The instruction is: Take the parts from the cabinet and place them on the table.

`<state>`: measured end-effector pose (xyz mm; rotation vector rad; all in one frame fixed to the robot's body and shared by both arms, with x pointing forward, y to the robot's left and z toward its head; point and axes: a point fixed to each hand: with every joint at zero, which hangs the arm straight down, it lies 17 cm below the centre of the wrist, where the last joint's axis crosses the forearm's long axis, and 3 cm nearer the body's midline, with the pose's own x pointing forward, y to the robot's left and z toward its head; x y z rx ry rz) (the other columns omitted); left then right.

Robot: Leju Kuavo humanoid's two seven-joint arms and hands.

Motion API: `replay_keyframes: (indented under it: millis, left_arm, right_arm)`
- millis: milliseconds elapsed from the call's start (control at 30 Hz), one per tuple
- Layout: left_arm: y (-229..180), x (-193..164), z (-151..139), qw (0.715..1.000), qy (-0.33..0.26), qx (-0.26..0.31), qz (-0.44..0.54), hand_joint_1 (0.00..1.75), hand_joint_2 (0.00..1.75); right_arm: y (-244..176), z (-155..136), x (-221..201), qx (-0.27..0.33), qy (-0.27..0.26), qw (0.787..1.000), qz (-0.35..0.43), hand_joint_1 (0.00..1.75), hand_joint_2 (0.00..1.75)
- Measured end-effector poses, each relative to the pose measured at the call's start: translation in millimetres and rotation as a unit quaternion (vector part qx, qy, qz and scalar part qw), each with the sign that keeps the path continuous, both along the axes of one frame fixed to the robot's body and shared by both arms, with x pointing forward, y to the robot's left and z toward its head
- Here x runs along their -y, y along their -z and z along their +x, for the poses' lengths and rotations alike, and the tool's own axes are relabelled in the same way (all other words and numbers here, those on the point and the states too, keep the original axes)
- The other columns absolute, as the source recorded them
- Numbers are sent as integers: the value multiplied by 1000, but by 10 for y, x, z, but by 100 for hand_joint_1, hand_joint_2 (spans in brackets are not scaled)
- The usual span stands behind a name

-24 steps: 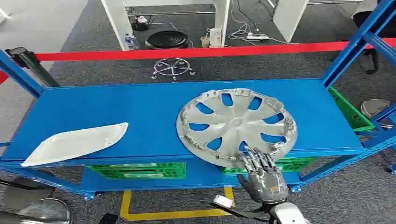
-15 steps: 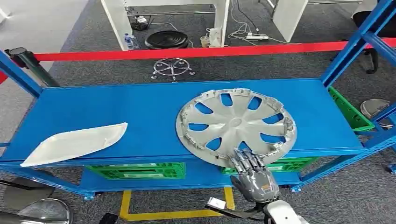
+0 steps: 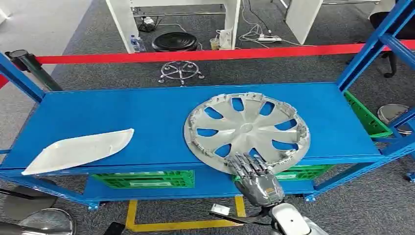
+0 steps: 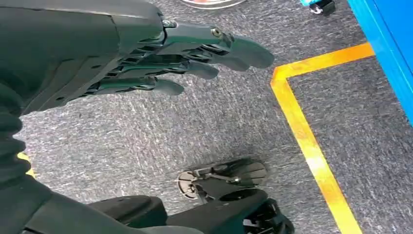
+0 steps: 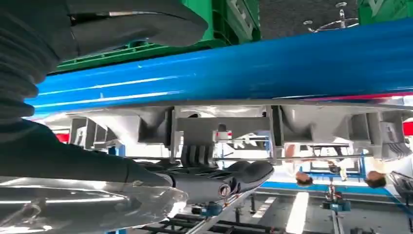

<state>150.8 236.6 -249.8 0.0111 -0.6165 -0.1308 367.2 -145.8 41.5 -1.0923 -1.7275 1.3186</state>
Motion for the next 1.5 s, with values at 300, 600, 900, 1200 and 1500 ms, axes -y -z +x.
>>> replay_keyframes:
  millis: [300,600,900,1200,1500]
  left_arm:
    - [-2,7,4,1000,5,1,1,0,175]
    - [-2,20,0,1000,12,1,2,0,175]
    - [1,14,-7,1000,12,1,4,0,175]
    - [2,10,-18,1000,11,1,5,0,175]
    - [0,-8,-30,1000,5,5,5,0,175]
  right_arm:
    - [-19,76,-21,3,-4,1000,-5,0,175]
    - [-74,156,-24,10,-5,1000,-7,175,175]
    - [-152,230,-24,16,-3,1000,3,175,175]
    - [-254,219,-50,30,-5,1000,6,175,175]
    - [-406,104,-76,52,-11,999,7,175,175]
